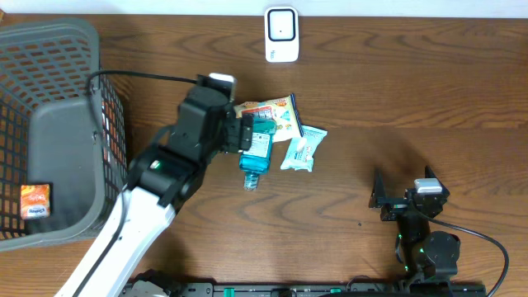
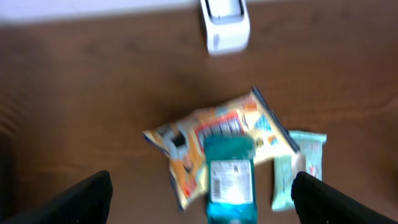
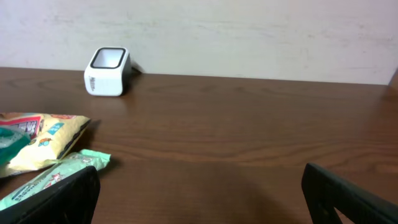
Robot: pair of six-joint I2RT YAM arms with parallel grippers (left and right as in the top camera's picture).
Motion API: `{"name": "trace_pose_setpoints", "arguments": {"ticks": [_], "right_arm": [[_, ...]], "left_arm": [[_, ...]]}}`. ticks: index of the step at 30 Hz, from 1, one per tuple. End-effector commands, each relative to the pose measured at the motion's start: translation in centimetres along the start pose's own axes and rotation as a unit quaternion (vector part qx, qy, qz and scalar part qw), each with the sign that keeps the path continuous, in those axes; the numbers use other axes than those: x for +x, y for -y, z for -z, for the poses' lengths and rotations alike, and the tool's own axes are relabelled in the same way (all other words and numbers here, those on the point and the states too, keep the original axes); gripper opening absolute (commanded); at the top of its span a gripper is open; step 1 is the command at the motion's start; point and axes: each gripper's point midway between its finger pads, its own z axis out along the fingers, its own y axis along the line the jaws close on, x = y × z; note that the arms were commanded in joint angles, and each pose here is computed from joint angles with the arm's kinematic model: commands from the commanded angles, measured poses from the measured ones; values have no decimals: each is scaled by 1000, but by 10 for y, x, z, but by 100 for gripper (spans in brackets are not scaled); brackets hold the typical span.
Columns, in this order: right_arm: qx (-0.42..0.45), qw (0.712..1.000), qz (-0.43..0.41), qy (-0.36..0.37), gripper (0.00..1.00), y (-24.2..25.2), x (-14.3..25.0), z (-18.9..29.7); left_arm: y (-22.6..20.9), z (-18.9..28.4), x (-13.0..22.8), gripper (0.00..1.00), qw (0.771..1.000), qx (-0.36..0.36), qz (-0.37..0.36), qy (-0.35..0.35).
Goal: Scan the item barcode
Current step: 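Lower the mouthwash onto the snack bag and open the left gripper, then move the left gripper back into the basket toward the tissue pack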
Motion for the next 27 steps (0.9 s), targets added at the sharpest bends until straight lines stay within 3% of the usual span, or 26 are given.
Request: {"name": "trace_pose_setpoints", "arguments": {"ticks": [1,10,16,20,24,27], "right_arm": [[2,1000,-1,-2,99,0,1,0],[2,1000,-1,-2,99,0,1,0],[2,1000,-1,-2,99,0,1,0],[2,1000,-1,-2,99,0,1,0],[2,1000,-1,-2,99,0,1,0],[2,1000,-1,-2,99,0,1,0]], "left_arm": [[-17,27,-32,99,997,-33,-38,59],[-69,102,-99,98,980,-91,8,175],[-137,163,-124,98,948,-183,93,242],[-200,183,-106,98,906,-264,214,250],[-266,186,-52,98,828,-338,390,219],[-307,181,-8,98,768,-390,477,177]]}}
